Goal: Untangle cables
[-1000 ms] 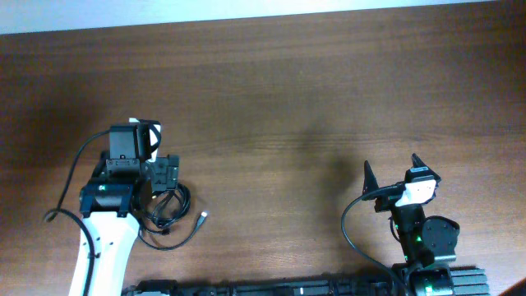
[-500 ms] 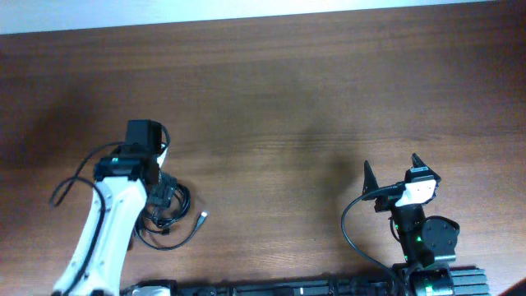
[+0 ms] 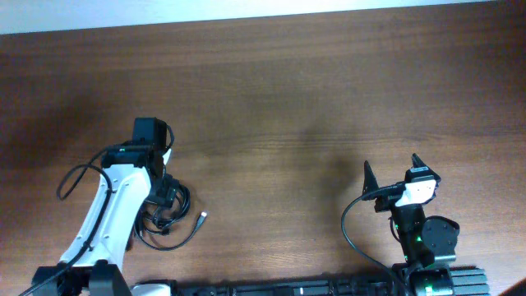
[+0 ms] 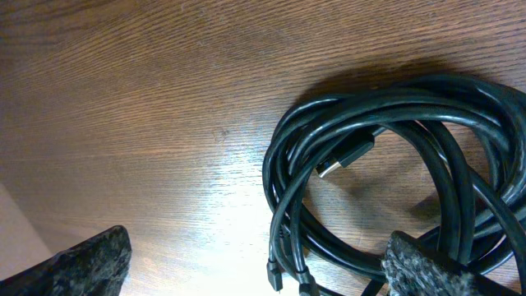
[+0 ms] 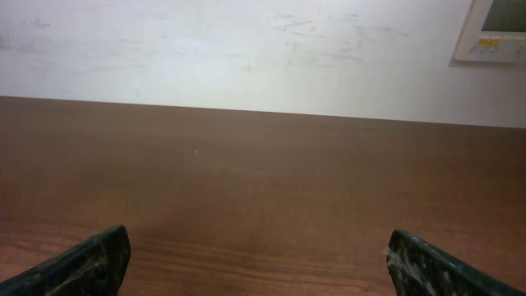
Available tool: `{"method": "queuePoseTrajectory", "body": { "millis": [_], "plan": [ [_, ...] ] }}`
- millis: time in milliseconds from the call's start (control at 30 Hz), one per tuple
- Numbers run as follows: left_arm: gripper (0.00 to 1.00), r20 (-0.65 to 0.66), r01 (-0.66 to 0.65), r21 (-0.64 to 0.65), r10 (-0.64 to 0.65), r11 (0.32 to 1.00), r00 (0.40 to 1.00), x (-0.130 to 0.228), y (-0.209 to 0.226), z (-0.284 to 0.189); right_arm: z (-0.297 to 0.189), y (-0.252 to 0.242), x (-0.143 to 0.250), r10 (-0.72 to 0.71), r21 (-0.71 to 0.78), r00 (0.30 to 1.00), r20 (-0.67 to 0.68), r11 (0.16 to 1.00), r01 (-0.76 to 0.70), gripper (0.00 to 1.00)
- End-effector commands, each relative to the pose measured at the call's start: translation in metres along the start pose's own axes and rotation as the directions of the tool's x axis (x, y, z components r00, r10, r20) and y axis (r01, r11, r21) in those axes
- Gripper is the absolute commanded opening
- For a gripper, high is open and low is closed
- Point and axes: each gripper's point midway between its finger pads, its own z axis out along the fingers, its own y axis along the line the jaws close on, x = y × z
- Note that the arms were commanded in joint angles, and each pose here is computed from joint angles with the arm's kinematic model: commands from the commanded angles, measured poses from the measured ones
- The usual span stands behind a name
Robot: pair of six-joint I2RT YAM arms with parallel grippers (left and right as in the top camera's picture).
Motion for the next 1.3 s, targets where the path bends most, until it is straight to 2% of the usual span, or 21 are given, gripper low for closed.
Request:
{"method": "queuePoseTrajectory", "body": {
  "millis": [0,467,1267],
  "plan": [
    [0.99,0.001,-0.004,-0.008,0.004,1.0,1.0,-0.003,0.004,-0.001,0.0,-0.002,0.004,0.005,0.012,1.0,-0.012,1.0,-0.005,0.99],
    [0.99,-0.009,-0.009,-0.004,0.009,1.0,1.0,0.0,0.003,0.0,0.0,-0.002,0.004,0.005,0.012,1.0,-0.012,1.0,-0.005,0.99],
    [0.99,0.017,-0.021,0.075,0.02,0.997,1.0,-0.005,-0.01,-0.001,0.0,-0.002,0.004,0.005,0.012,1.0,-0.012,1.0,-0.005,0.99]
  ]
}}
